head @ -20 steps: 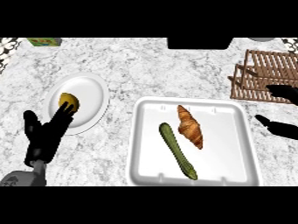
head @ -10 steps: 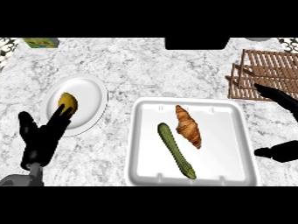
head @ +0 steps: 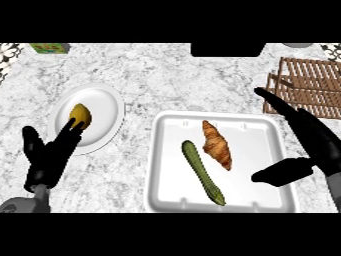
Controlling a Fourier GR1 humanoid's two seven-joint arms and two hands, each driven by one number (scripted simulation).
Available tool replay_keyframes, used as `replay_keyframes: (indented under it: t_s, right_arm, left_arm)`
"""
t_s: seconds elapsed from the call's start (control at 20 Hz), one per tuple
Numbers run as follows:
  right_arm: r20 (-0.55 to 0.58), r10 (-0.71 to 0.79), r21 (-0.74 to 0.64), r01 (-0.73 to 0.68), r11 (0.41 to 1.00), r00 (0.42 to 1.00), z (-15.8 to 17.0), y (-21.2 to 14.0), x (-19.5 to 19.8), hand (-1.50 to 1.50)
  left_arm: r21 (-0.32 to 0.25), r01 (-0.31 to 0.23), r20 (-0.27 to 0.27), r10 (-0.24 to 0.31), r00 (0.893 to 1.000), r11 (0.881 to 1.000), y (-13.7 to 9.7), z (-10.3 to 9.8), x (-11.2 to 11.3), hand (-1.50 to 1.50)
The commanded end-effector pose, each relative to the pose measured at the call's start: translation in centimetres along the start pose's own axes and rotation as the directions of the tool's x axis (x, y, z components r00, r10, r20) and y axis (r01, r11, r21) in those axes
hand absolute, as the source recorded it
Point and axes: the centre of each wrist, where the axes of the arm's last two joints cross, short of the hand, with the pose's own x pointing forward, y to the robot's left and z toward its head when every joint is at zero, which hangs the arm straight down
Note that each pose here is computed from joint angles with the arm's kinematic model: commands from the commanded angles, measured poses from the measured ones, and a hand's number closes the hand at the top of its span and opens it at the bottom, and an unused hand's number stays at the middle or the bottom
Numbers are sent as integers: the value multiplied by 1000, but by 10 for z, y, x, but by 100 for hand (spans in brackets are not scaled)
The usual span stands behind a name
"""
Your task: Pick the croissant from the tray and place it in the tiered shelf
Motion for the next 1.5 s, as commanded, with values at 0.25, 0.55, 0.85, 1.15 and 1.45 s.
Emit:
replay_keyframes:
  t_s: [0.25,0.55,0.85,1.15,1.45]
  right_arm:
    - [-172,119,-26,-126,992,978,-31,47,41,-150]
    - [-226,217,82,-203,976,950,-41,64,41,-150]
    - [-292,283,82,-270,959,914,-50,86,55,-150]
    - [-333,322,76,-315,946,886,-36,107,36,-150]
    - [-332,295,37,-300,953,896,-52,129,26,-150]
  left_arm:
    - [7,-1,-23,1,1000,1000,-3,-12,-6,0]
    - [19,-11,-16,11,1000,1000,10,-2,-1,0]
    - [30,-9,-26,10,1000,1000,7,-10,5,0]
    - [14,7,-19,-7,1000,1000,14,-8,-6,0]
    - [15,3,-19,-3,1000,1000,-4,-5,10,0]
